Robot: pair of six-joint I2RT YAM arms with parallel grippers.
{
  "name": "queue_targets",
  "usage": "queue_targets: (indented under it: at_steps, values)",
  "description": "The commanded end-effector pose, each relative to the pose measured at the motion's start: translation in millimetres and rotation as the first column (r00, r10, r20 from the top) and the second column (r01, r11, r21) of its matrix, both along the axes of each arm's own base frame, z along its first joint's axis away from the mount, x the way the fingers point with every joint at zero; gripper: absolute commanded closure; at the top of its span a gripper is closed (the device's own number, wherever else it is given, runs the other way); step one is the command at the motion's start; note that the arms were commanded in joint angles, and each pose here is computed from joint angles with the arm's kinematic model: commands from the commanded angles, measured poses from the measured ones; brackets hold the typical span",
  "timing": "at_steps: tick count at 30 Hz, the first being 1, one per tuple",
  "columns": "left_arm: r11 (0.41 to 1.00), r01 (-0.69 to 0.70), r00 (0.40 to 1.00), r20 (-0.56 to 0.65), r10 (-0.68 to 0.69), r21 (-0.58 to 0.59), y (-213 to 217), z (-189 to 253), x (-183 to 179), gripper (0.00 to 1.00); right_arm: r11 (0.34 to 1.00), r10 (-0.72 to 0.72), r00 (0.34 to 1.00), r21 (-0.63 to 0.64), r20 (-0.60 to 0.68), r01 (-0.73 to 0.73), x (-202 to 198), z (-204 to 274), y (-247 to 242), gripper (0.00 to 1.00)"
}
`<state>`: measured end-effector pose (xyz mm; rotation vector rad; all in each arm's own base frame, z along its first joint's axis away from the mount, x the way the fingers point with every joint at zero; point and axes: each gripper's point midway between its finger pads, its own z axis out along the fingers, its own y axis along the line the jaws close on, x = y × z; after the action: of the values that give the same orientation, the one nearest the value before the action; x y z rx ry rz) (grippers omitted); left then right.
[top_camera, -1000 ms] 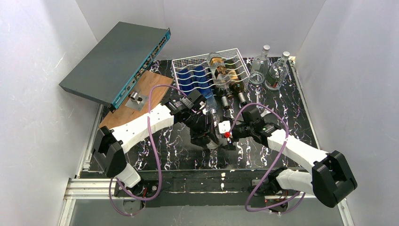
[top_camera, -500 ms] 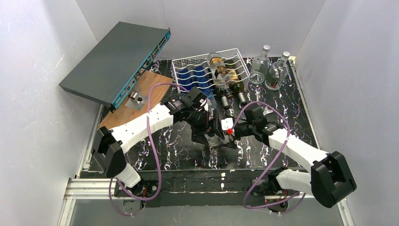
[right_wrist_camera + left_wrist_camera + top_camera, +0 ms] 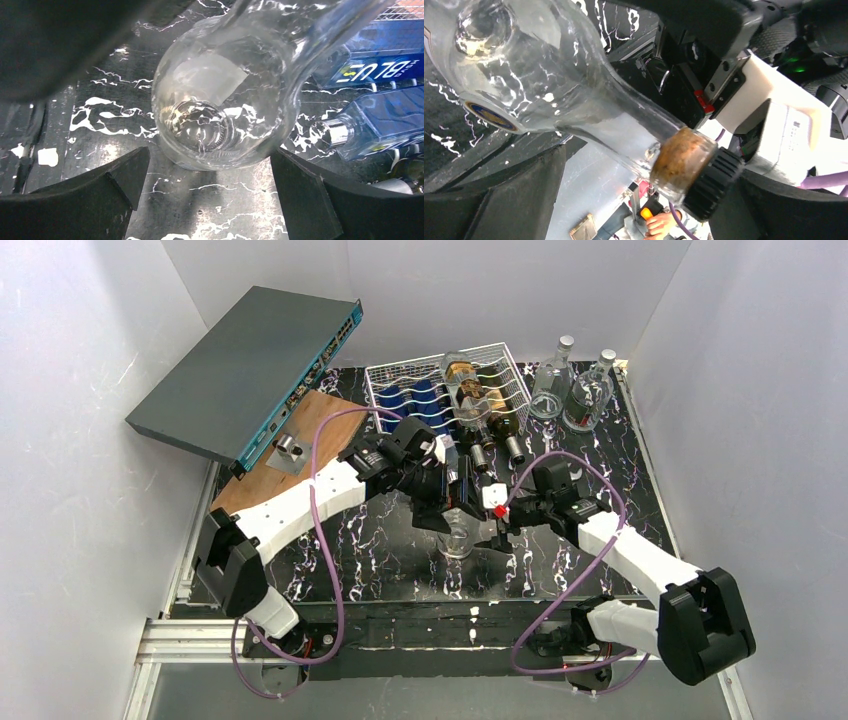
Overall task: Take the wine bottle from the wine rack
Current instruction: Place the wine bottle at the center of the board, then pick up the wine bottle from the center of the board.
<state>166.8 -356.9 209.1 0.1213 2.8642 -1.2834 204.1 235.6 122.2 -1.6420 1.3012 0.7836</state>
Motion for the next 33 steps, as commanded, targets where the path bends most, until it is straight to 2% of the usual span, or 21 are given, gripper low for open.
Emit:
queue_targets:
  at_steps: [1, 6, 10, 14, 19, 22, 26, 29, 33]
  values:
    - [0.985, 0.079, 0.988, 0.143, -0.057, -0.155, -5.7, 46.6, 1.3, 0.02, 1.0, 0.027, 0.999, -0.007, -0.025, -0.027, -11.1, -2.7, -7.4, 0.0]
    - [0.977, 0.12, 0.965, 0.25, -0.074, -0.176, 4.0, 60.8, -1.1, 0.02, 1.0, -0.019, 0.999, 0.023, -0.044, 0.02, -2.8, 9.8, -21.0, 0.0]
    - [0.965, 0.151, 0.922, 0.382, -0.06, -0.213, 19.8, 79.2, -8.6, 0.02, 0.998, -0.043, 0.997, 0.051, -0.066, 0.046, -4.6, 25.8, -30.8, 0.0]
    - [0.952, 0.158, 0.874, 0.485, -0.013, -0.261, 38.1, 92.0, -17.8, 0.02, 0.999, -0.031, 0.996, 0.018, -0.083, 0.032, -11.9, 31.2, -35.8, 0.0]
    - [0.969, 0.09, 0.793, 0.606, 0.069, -0.229, 73.4, 93.5, -20.2, 0.02, 0.999, -0.028, 0.996, -0.043, -0.081, 0.025, -6.4, 45.9, -40.5, 0.0]
    - [0.977, 0.036, 0.739, 0.664, 0.115, -0.209, 93.7, 93.1, -18.8, 0.02, 0.999, -0.018, 0.996, -0.036, -0.09, 0.015, -3.1, 65.2, -37.3, 0.0]
    - [0.982, -0.047, 0.681, 0.714, 0.165, -0.182, 123.1, 84.6, -19.7, 0.02, 1.0, -0.004, 0.994, -0.001, -0.108, 0.003, 6.3, 101.8, -20.1, 0.0]
    - [0.97, -0.093, 0.682, 0.696, 0.226, -0.224, 133.1, 72.6, -25.2, 0.02, 0.999, 0.048, 0.994, 0.0, -0.097, -0.049, 12.5, 127.4, 18.3, 0.0]
    - [0.961, -0.13, 0.673, 0.689, 0.267, -0.245, 138.5, 67.1, -24.2, 0.02, 0.991, 0.129, 0.984, -0.005, -0.122, -0.131, 5.3, 127.6, 51.9, 0.0]
